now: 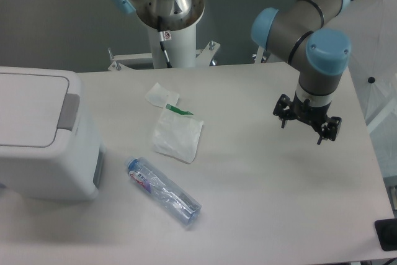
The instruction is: Open the trash can
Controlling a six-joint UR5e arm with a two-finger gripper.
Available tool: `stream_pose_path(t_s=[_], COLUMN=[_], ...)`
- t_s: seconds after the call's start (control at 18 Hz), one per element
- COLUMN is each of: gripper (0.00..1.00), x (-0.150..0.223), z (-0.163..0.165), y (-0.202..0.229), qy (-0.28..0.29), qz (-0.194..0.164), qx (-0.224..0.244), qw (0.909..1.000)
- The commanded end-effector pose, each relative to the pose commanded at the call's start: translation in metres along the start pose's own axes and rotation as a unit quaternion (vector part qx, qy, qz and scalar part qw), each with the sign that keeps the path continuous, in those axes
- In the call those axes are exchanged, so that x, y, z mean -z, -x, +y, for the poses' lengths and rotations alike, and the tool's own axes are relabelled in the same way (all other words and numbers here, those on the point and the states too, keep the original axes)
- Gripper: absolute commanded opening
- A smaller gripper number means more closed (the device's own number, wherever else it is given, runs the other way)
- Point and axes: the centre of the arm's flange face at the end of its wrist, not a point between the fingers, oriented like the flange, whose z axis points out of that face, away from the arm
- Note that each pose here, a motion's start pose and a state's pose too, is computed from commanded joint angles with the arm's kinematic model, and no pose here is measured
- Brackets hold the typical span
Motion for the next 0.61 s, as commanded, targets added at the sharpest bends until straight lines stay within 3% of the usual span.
stream_pose_path(t_s=[0.39, 0.61], gripper=[1.00, 1.00], x=[-0.005, 0.007], z=[0.000, -0.012], y=[-0.004, -0.019], qy=[-0.001, -0.004], qz=[0.007, 0.001], qx=[0.004, 0.055], qw=[1.0000, 0.9985])
